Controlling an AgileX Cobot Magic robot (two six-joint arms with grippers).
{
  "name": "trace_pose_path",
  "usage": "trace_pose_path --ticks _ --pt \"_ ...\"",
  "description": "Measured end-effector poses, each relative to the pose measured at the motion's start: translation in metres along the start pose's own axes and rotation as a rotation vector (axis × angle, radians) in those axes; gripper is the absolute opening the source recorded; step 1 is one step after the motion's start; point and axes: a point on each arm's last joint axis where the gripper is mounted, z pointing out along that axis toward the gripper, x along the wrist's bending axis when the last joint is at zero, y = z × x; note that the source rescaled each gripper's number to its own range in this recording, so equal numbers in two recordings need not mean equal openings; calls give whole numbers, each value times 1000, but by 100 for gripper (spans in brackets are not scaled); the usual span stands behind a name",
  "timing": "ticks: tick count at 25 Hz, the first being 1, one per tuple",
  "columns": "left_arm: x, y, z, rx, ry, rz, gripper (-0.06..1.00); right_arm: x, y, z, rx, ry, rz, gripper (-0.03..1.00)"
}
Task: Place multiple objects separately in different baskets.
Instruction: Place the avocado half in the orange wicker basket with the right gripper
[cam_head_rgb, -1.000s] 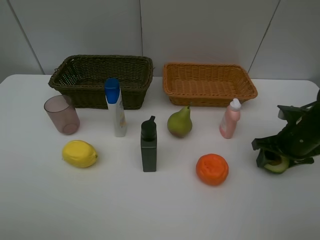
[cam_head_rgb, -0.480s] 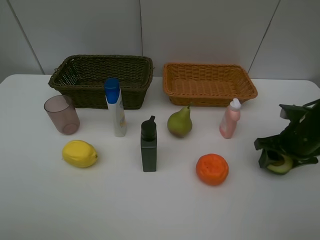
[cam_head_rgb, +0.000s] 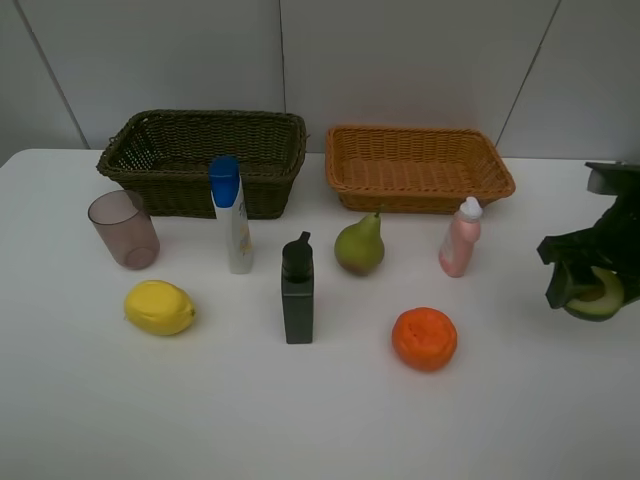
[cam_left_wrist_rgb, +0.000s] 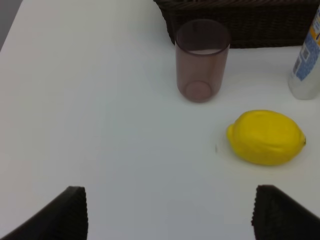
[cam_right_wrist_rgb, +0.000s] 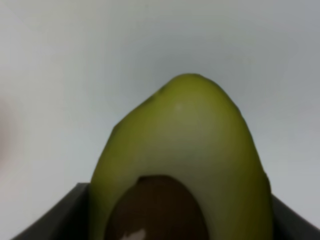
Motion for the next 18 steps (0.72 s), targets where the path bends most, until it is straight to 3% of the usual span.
trace_pose_path --ticks 6,18 --pt "0 0 0 0 0 0 89 -3 14 -33 -29 -55 -93 47" --pt "0 0 0 0 0 0 89 14 94 -77 -330 -113 -254 47"
